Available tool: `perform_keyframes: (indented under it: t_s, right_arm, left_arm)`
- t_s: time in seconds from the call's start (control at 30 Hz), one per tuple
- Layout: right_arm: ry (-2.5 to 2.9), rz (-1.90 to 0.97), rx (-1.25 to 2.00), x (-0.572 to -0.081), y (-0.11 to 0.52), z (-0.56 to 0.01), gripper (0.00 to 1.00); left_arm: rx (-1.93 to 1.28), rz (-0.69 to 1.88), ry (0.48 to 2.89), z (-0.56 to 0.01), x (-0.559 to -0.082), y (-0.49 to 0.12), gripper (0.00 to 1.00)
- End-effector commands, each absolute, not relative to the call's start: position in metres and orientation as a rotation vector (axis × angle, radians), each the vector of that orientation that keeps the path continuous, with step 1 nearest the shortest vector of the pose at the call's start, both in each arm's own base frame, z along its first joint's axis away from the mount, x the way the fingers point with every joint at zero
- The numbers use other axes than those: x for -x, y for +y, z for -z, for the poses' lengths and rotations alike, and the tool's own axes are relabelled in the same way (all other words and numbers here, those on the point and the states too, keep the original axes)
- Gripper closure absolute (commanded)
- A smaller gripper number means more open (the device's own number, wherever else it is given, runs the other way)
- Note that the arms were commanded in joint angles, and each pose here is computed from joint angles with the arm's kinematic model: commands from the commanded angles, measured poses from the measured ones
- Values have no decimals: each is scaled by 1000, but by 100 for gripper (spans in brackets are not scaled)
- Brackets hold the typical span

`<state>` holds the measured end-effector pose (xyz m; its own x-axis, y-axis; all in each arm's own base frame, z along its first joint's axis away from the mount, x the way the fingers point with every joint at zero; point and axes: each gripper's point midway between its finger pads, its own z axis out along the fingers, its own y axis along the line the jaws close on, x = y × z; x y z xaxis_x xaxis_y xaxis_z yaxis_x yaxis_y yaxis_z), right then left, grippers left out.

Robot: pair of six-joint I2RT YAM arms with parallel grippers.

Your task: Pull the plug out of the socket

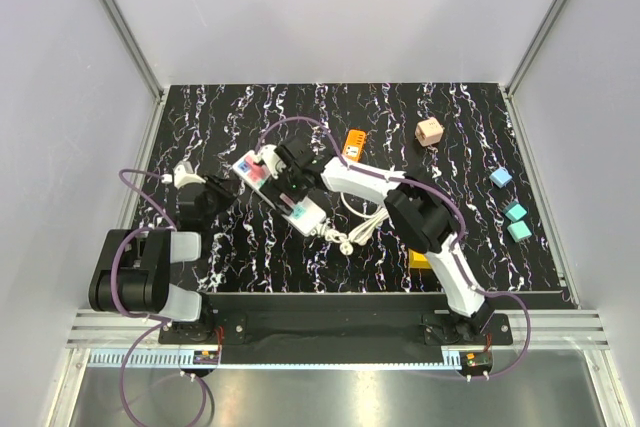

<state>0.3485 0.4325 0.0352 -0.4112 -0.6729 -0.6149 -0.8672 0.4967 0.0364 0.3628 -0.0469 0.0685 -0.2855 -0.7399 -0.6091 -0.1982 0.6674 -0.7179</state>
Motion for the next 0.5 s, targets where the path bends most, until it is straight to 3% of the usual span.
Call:
perform_keyframes:
  t_s: [0.0, 0.17, 0.27, 0.37, 0.4, 0.47]
  right_arm:
    - [2232, -403, 1493, -308, 403, -17, 31]
    - [2229, -425, 1528, -286, 381, -21, 30]
    - [2209, -486, 1535, -273, 378, -26, 23]
    - [2201, -518, 1546, -265, 375, -26, 13]
    - [2202, -499, 1540, -267, 373, -25, 3]
    - [2226, -472, 1489, -272, 373, -27, 0]
  left_arm:
    - [725, 650, 1723, -89, -369, -38, 66]
    - [729, 638, 1674, -98, -363, -32, 67]
    - [727, 646, 1650, -101, -360, -31, 67]
    - [700, 689, 1652, -102, -362, -37, 69]
    - [681, 730, 1652, -103, -364, -42, 69]
    - [657, 781, 1649, -105, -367, -49, 69]
